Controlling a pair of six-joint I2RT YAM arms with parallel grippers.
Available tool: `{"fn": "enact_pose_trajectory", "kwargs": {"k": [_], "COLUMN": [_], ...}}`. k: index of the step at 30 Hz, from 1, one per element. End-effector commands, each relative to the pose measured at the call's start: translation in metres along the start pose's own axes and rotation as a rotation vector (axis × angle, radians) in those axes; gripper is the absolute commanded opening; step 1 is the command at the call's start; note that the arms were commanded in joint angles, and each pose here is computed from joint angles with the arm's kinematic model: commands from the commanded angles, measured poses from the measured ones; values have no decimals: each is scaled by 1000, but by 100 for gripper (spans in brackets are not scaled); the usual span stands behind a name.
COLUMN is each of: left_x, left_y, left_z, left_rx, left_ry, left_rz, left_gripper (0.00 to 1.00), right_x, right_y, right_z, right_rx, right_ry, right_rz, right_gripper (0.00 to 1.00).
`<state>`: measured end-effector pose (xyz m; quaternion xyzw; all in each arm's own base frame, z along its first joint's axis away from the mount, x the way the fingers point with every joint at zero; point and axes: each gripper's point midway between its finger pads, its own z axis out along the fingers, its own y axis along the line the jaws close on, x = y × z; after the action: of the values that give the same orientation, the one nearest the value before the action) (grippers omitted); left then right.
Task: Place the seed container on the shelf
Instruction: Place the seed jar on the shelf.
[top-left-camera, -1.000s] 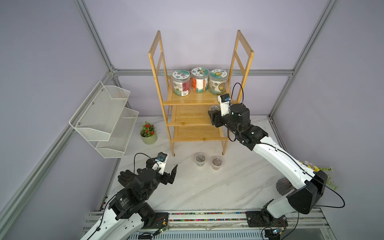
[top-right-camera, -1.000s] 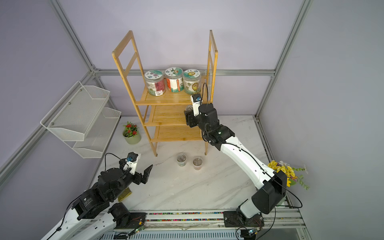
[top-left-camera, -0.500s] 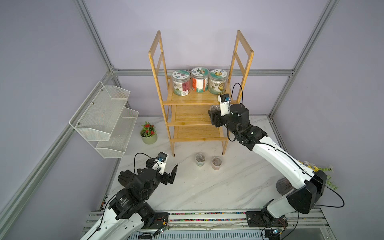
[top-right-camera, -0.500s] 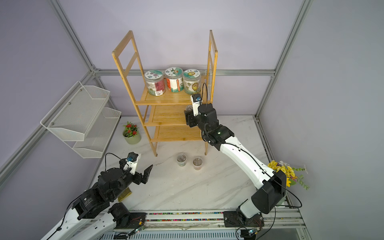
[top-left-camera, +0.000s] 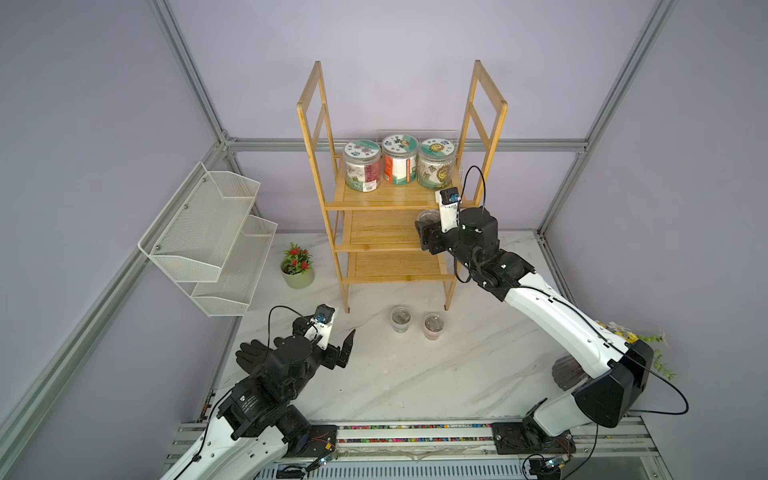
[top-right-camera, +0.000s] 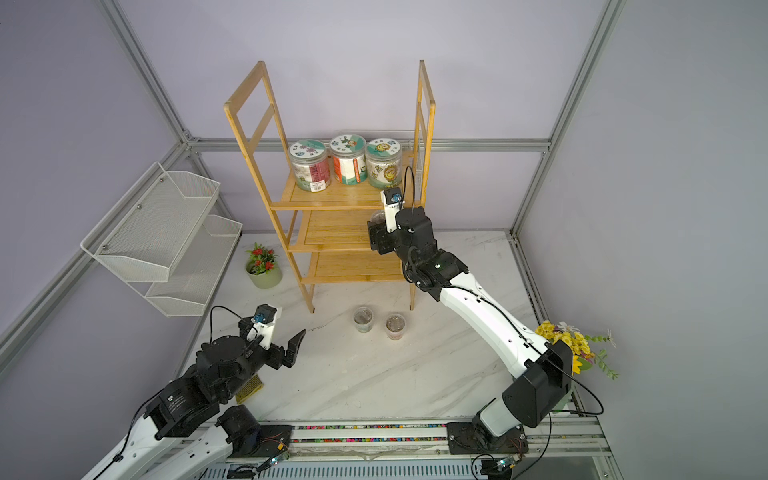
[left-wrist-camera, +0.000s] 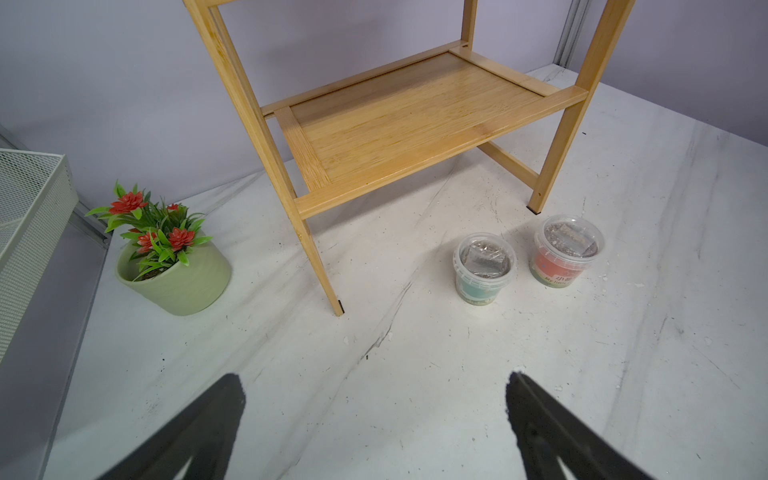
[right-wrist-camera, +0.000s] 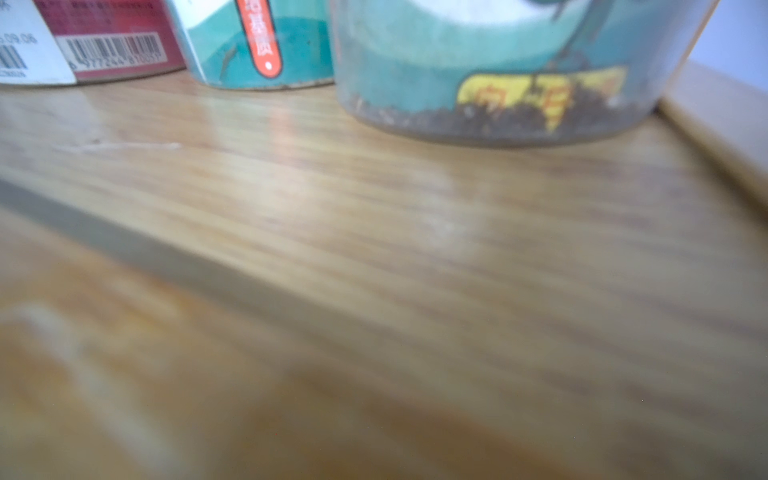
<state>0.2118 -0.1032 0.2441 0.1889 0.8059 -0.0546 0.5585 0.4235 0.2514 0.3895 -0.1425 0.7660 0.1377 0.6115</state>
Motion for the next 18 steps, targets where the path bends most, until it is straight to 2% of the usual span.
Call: {"fn": "enact_pose_trajectory", "kwargs": {"k": [1, 8, 13, 18], "left_x": [-22, -23, -22, -22], "left_y": [1, 1, 1, 1], "left_z": [-9, -9, -9, -8], "left_rx": [9, 8, 7, 6], "left_ry": [-64, -64, -62, -60], "left_rz": [-3, -6, -6, -5], "left_gripper": [100, 99, 100, 100], "right_x": [85, 79, 58, 44], "right_y": [-7, -8, -11, -11], "right_z": [24, 24, 16, 5], "right_rx": [35, 40, 52, 44], "right_ry": [261, 244, 188, 142], "right_rz": [-15, -14, -20, -34], "right_gripper": [80, 81, 81, 86]}}
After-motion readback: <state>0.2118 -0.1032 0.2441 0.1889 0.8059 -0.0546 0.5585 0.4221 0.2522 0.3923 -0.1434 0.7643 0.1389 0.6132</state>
